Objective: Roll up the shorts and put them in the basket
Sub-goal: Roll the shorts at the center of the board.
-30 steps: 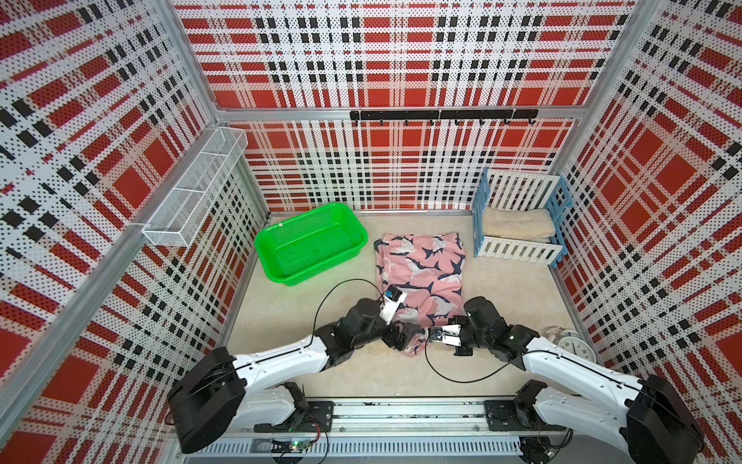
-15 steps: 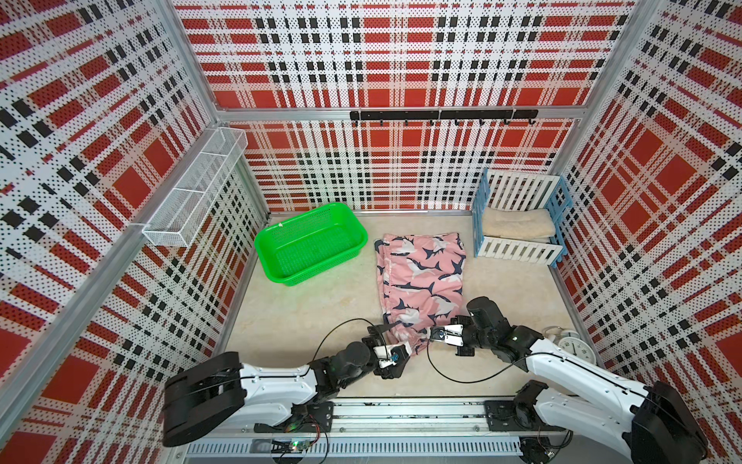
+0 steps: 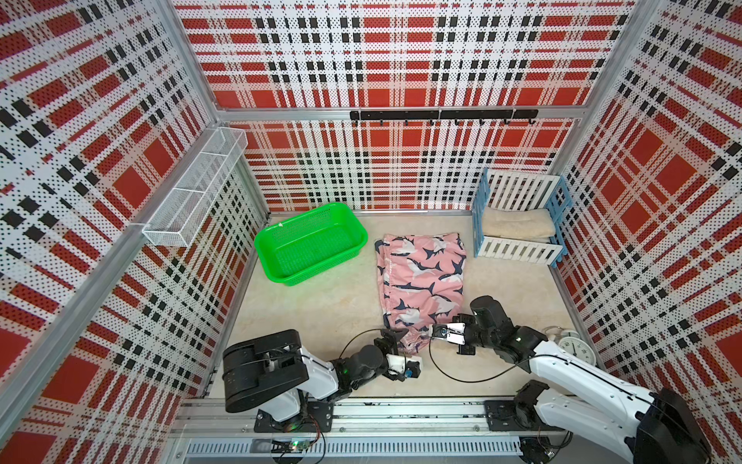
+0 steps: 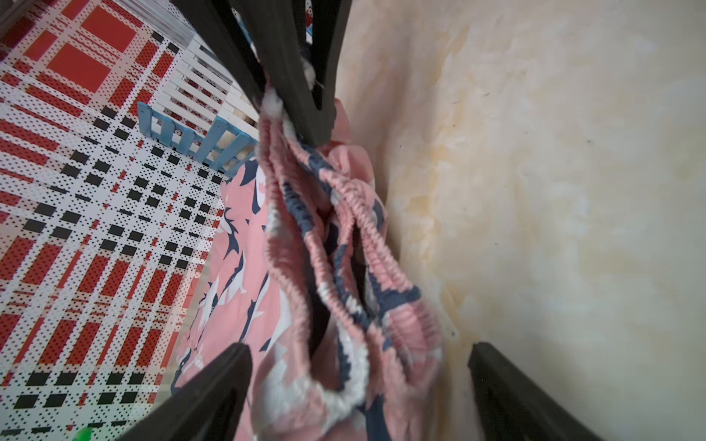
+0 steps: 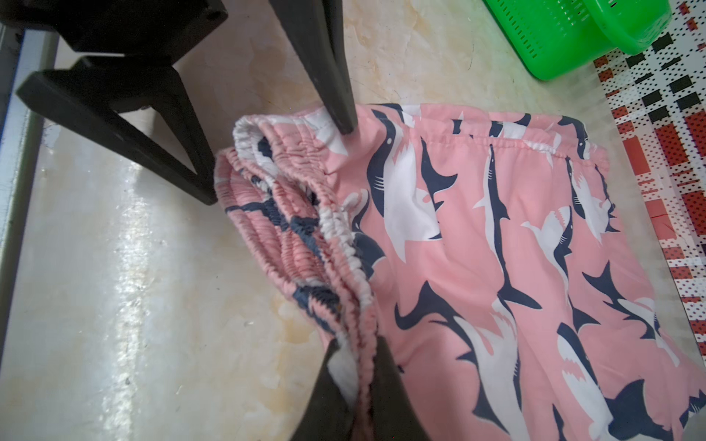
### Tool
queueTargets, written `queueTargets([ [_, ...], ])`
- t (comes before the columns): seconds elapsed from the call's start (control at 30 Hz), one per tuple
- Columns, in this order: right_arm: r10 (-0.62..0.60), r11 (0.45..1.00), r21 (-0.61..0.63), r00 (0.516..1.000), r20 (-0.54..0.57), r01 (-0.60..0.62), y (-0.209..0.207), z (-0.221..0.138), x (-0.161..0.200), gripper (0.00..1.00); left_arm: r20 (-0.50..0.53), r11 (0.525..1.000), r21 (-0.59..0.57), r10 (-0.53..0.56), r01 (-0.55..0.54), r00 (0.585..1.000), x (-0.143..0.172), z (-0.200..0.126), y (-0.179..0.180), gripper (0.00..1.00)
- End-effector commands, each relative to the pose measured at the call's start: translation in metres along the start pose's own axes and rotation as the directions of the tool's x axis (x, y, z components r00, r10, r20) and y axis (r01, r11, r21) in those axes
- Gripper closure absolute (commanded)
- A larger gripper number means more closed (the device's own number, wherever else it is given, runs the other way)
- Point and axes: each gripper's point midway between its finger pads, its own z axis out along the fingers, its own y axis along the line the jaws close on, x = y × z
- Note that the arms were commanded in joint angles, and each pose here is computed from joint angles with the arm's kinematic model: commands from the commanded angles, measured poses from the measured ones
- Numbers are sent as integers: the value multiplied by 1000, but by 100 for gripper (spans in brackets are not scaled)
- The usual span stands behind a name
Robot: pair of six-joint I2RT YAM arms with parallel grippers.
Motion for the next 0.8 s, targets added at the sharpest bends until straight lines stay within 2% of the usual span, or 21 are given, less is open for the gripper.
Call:
queueTargets([
  [0.0,25,1000,6,999,30,-25,-4,-6,-8,100,73,998,-43,-48,51,996,-13,9,20,17],
  [0.03,30,1000,1,999,30,-30,-3,-6,-8,100,79,997,-37,-58,61,995,-13,11,21,28],
  [0.07,34,999,-1,999,29,-34,-3,-6,-8,100,86,997,-33,-70,74,994,-13,14,24,48],
  [0.1,38,999,1,999,27,-38,-3,-6,-7,100,94,996,-29,-85,88,992,-14,15,26,56],
  [0.17,50,999,8,999,15,-50,-4,-5,-5,100,109,991,-28,-130,134,986,-14,14,32,67],
  [0.23,79,997,18,997,19,-80,-6,-5,-5,100,121,982,-16,-185,188,975,-16,10,36,73],
  [0.3,146,989,32,989,28,-147,-12,-3,-8,100,122,968,48,-251,247,960,-17,5,35,77],
  [0.4,314,947,61,948,50,-317,-25,2,-11,100,104,919,111,-389,378,915,-17,-2,38,82],
  [0.5,517,853,76,856,14,-516,-33,15,-2,100,112,833,151,-550,533,828,-20,-7,51,84],
  [0.6,568,820,88,823,-13,-565,-38,24,1,100,69,719,148,-692,679,718,-12,-9,62,85],
  [0.63,586,805,132,810,-17,-579,-45,23,5,100,40,694,153,-715,703,698,-9,-7,61,85],
  [0.7,623,770,223,780,-62,-597,-59,22,18,100,-26,674,159,-728,722,685,-3,-3,53,86],
  [0.77,653,749,243,749,-113,-617,-61,23,25,100,-103,648,141,-742,749,662,7,3,49,87],
])
